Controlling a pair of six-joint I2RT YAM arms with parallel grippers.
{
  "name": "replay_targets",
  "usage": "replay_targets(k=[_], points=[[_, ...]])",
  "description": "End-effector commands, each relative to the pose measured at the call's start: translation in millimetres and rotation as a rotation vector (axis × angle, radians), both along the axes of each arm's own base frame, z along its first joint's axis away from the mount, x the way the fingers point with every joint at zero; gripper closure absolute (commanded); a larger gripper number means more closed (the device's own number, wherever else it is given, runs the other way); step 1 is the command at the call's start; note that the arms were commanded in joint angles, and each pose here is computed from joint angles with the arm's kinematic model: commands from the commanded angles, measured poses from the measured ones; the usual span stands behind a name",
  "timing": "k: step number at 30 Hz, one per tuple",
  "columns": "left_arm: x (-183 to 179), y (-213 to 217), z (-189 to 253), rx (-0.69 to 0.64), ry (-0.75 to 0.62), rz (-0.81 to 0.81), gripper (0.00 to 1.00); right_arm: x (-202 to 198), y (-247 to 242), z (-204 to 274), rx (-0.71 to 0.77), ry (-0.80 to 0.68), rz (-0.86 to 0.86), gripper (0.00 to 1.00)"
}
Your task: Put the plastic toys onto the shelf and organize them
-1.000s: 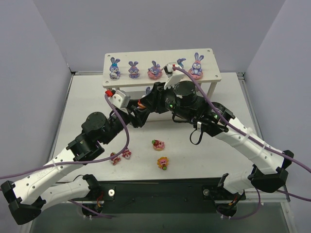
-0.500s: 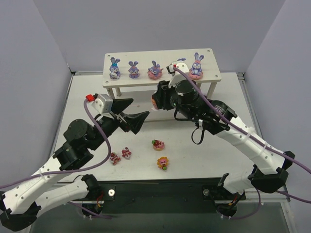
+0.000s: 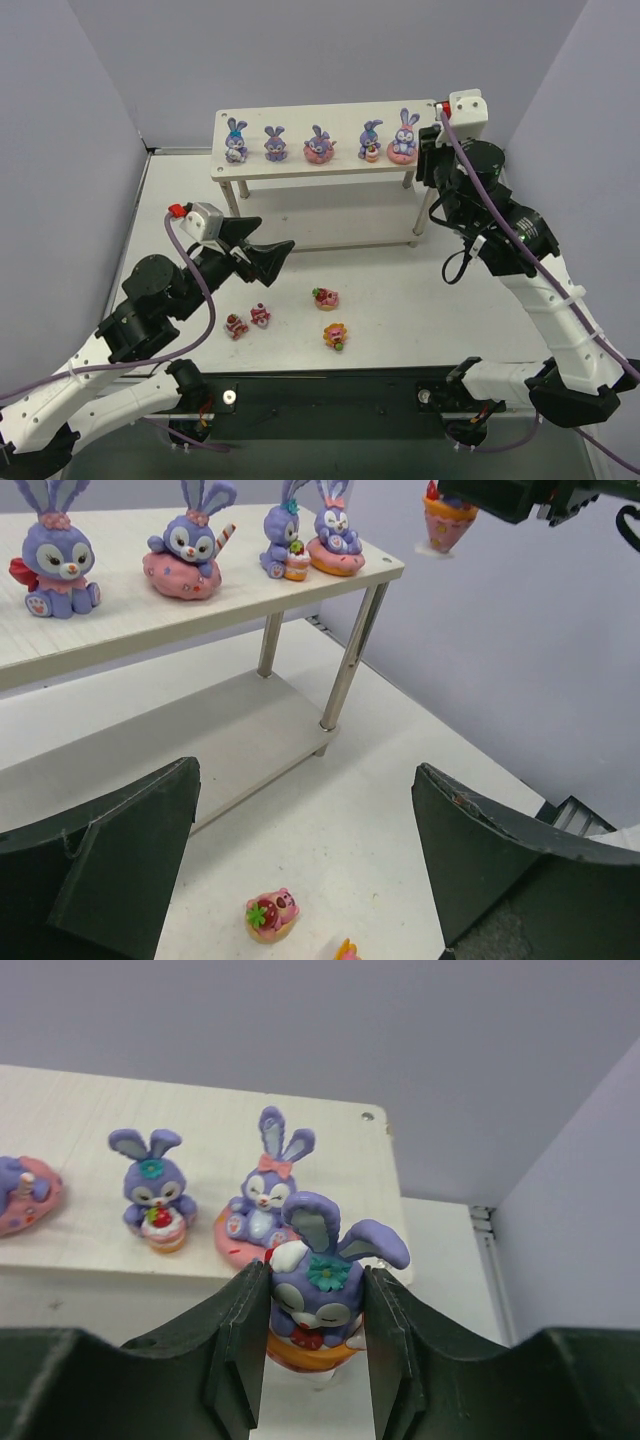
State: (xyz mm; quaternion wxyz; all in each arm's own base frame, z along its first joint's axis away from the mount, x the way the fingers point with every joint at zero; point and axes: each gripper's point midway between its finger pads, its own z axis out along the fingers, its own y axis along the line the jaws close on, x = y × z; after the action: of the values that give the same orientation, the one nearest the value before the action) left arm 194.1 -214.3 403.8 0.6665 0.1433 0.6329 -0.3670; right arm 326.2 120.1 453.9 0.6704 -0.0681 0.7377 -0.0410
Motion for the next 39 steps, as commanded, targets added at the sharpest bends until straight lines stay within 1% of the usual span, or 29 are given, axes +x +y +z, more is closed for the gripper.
replay_targets(k=[1, 3, 9, 11, 16, 20, 21, 22, 25, 30, 31, 39], points=[[2, 1, -4, 0.006, 0.023, 0.013, 0.03, 17, -28, 14, -0.084, -0.067, -0.103, 1.0], [2, 2, -5, 0.01, 0.026, 0.016, 0.03, 24, -42, 16, -0.076, -0.086, -0.139, 1.0], [3, 3, -9, 0.02, 0.04, 0.028, 0.03, 48, -55, 16, -0.014, -0.118, -0.106, 1.0], [4, 4, -9, 0.019, 0.042, 0.032, 0.03, 52, -52, 20, 0.013, -0.133, -0.059, 1.0], [5, 5, -11, 0.022, 0.05, 0.046, 0.03, 65, -56, 18, 0.069, -0.133, -0.028, 1.0], [7, 5, -14, 0.03, 0.056, 0.055, 0.03, 74, -47, 13, 0.099, -0.143, 0.028, 1.0], [8, 6, -13, 0.028, 0.055, 0.058, 0.03, 76, -46, 3, 0.101, -0.128, 0.039, 1.0], [8, 6, -13, 0.029, 0.056, 0.06, 0.03, 79, -46, 12, 0.123, -0.178, 0.045, 1.0], [8, 8, -14, 0.039, 0.062, 0.064, 0.03, 84, -44, 9, 0.145, -0.193, 0.075, 1.0], [9, 12, -17, 0.041, 0.075, 0.084, 0.03, 92, -50, 5, 0.152, -0.194, 0.063, 1.0], [9, 13, -18, 0.04, 0.077, 0.088, 0.03, 92, -46, 5, 0.15, -0.195, 0.089, 1.0], [10, 14, -18, 0.037, 0.081, 0.101, 0.03, 100, -43, -7, 0.109, -0.199, 0.109, 1.0]])
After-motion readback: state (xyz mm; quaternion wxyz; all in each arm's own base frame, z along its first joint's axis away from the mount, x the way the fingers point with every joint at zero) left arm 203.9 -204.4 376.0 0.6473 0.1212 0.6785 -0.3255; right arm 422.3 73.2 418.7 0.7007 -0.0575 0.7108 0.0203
